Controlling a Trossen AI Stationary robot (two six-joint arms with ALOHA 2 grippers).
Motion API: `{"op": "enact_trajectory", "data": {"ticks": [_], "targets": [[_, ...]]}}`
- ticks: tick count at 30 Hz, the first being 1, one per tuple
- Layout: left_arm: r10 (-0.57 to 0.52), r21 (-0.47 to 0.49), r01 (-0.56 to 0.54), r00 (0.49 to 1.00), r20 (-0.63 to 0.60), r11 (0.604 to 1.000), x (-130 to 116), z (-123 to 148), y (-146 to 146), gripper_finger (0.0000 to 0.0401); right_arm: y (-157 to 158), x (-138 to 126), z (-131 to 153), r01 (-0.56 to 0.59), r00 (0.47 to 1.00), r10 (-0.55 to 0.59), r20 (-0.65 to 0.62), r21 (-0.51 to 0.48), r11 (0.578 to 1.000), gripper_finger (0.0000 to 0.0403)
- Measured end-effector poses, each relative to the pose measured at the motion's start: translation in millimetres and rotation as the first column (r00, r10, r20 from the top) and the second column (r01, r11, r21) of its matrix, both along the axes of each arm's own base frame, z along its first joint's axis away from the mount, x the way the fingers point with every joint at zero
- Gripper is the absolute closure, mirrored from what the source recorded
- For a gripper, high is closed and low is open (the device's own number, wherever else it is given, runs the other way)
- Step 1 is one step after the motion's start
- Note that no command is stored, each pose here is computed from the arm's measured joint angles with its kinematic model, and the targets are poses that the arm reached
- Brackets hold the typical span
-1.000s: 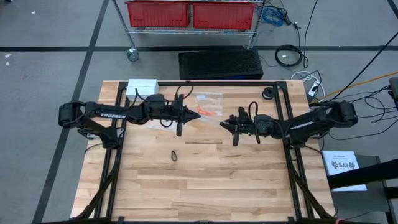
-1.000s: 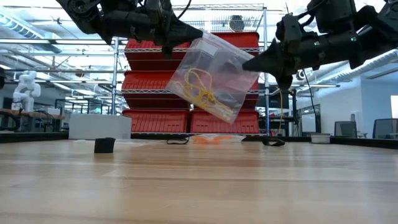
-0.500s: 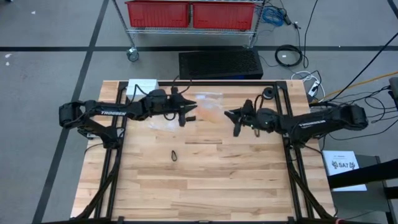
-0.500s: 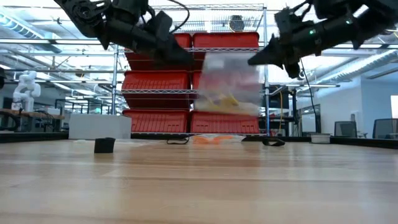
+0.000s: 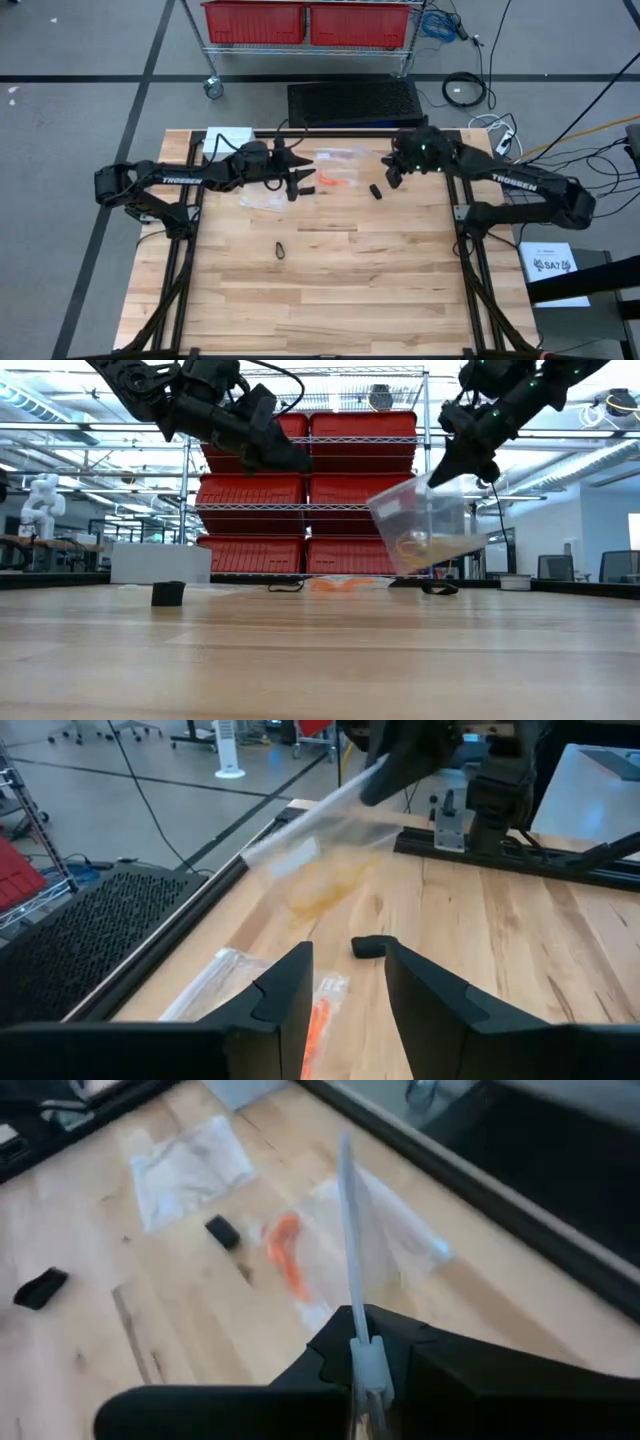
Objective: Sort rubber bands
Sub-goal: Close the bottom zip lock bag
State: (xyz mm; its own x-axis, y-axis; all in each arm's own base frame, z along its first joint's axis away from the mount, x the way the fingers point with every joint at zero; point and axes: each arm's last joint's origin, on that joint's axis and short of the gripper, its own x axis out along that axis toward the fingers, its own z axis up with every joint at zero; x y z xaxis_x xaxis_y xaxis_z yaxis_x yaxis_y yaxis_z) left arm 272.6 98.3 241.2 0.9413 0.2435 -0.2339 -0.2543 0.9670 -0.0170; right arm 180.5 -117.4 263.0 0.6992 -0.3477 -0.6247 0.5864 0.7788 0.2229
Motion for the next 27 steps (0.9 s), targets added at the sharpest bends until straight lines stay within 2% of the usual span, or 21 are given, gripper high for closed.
{"op": "enact_trajectory", "data": {"ticks": [4, 7, 11, 16, 22, 27], "targets": [[0.003, -0.003, -0.003, 1.000, -0.007, 1.000, -1, 0, 1, 0.0266, -14, -11, -6, 0.020, 1.000, -0.022, 0.012, 0.142, 0.990, 0.0403], [0.012, -0.012, -0.012, 0.999, -0.032, 1.000, -2, -3, 3, 0.0266, -23, -17, -13, 0.054, 0.998, -0.052, -0.017, 0.187, 0.981, 0.0403], [0.016, -0.018, -0.017, 0.999, -0.049, 1.000, -3, -5, 4, 0.0266, -41, -27, -25, 0.117, 0.989, -0.099, -0.106, 0.181, 0.976, 0.0403], [0.015, -0.018, -0.016, 0.999, -0.049, 1.000, -3, -5, 4, 0.0266, -63, -32, -45, 0.196, 0.951, -0.163, -0.262, 0.103, 0.975, 0.0397], [0.020, -0.037, -0.024, 0.995, -0.098, 0.999, -5, -10, 5, 0.0266, -75, -25, -58, 0.173, 0.945, -0.147, -0.292, 0.066, 0.983, 0.0329], [0.053, -0.078, -0.073, 0.973, -0.226, 0.994, -13, -22, 11, 0.0266, -74, -25, -43, 0.161, 0.953, -0.146, -0.266, 0.037, 0.986, 0.0251]]}}
